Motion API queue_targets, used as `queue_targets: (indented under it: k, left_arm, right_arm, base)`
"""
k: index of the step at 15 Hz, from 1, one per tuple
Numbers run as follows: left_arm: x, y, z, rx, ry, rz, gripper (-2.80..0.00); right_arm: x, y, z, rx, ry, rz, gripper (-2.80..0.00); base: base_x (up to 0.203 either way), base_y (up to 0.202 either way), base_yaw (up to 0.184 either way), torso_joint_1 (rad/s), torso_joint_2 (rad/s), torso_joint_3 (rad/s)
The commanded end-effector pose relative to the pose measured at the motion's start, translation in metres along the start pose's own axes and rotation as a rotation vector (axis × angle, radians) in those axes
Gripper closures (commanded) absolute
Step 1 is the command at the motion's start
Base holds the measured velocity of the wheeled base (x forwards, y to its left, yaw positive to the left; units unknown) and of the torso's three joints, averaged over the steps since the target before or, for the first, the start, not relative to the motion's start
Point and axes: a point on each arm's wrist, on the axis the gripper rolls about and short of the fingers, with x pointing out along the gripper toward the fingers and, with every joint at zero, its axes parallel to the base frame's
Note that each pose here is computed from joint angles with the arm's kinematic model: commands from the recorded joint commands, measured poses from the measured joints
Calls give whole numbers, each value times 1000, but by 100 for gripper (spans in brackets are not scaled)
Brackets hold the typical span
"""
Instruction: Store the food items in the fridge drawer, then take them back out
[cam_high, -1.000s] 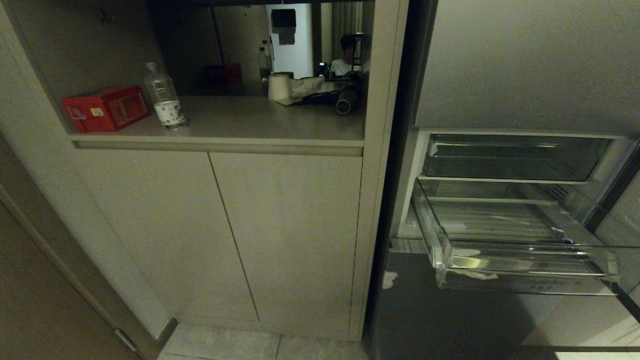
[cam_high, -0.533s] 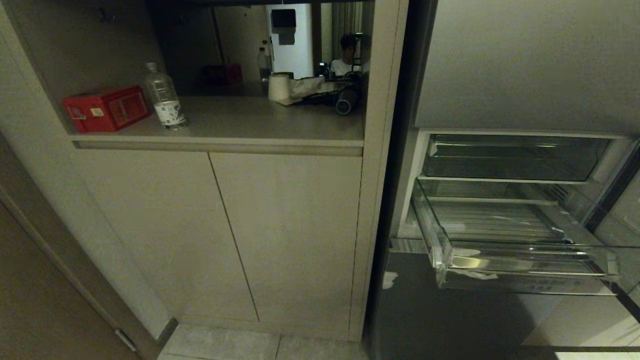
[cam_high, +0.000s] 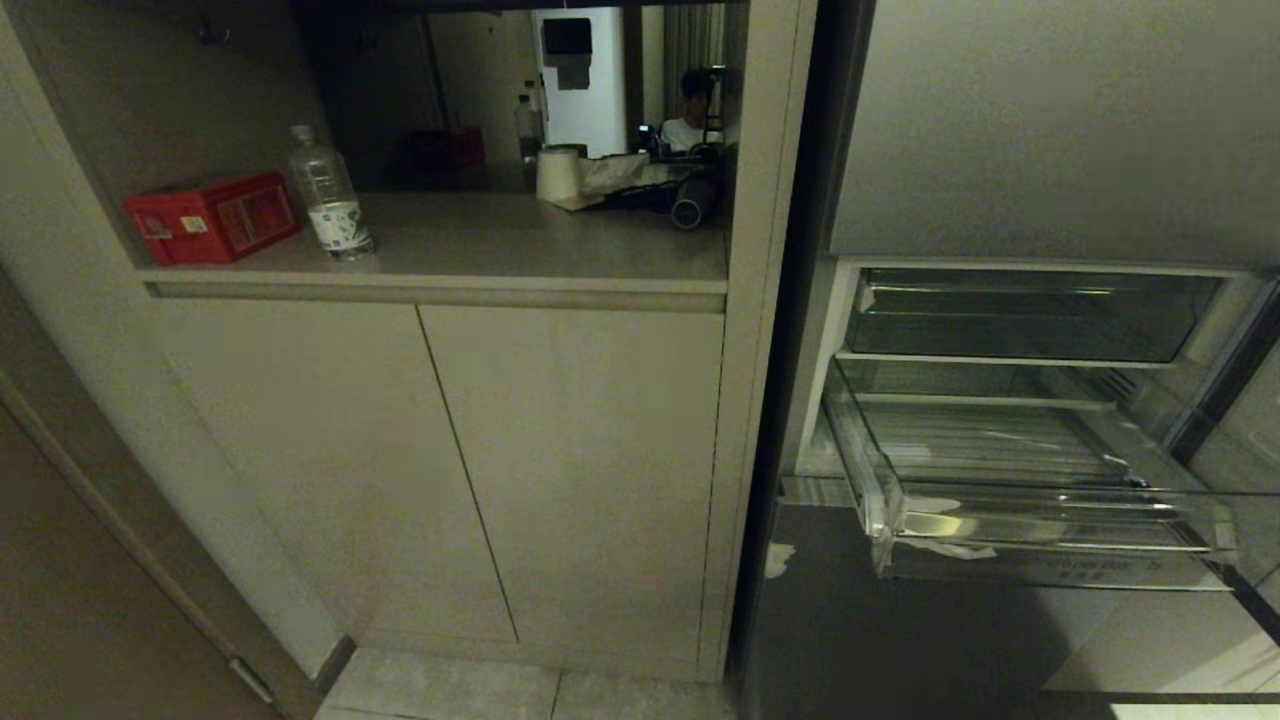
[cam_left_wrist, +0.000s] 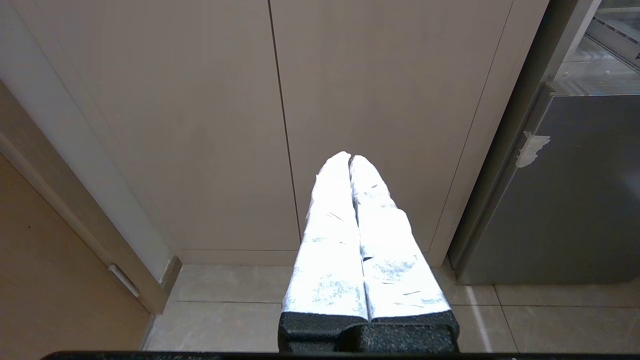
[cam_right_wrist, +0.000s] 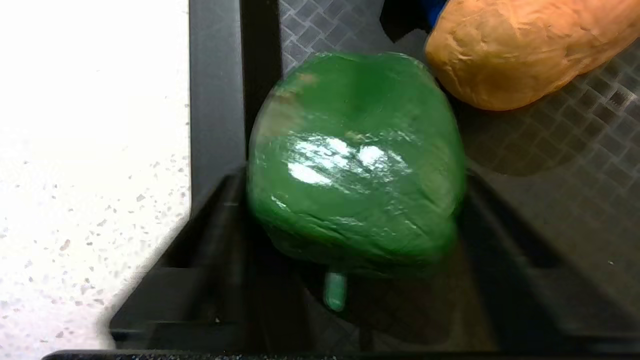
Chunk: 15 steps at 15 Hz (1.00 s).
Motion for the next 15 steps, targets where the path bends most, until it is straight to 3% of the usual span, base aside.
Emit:
queue_targets:
  k: [1,7,12,15]
  left_arm:
    - [0,0,0,0,1,-1,0]
    - [0,0,0,0,1,-1,0]
    - [0,0,0,0,1,-1,0]
    - [0,0,0,0,1,1,0]
  right_arm:
    - [-2,0,1,-3,-5,1,0]
    - [-25,-4,23,-4,-76,-12,0]
    - [-101,6,90,29,-268,7,0]
    - [-158,29,141,30,-464,41,0]
  base:
    - [0,0,0,0,0,0]
    - [0,0,0,0,0,0]
    - [0,0,0,0,0,0]
    - [0,0,0,0,0,0]
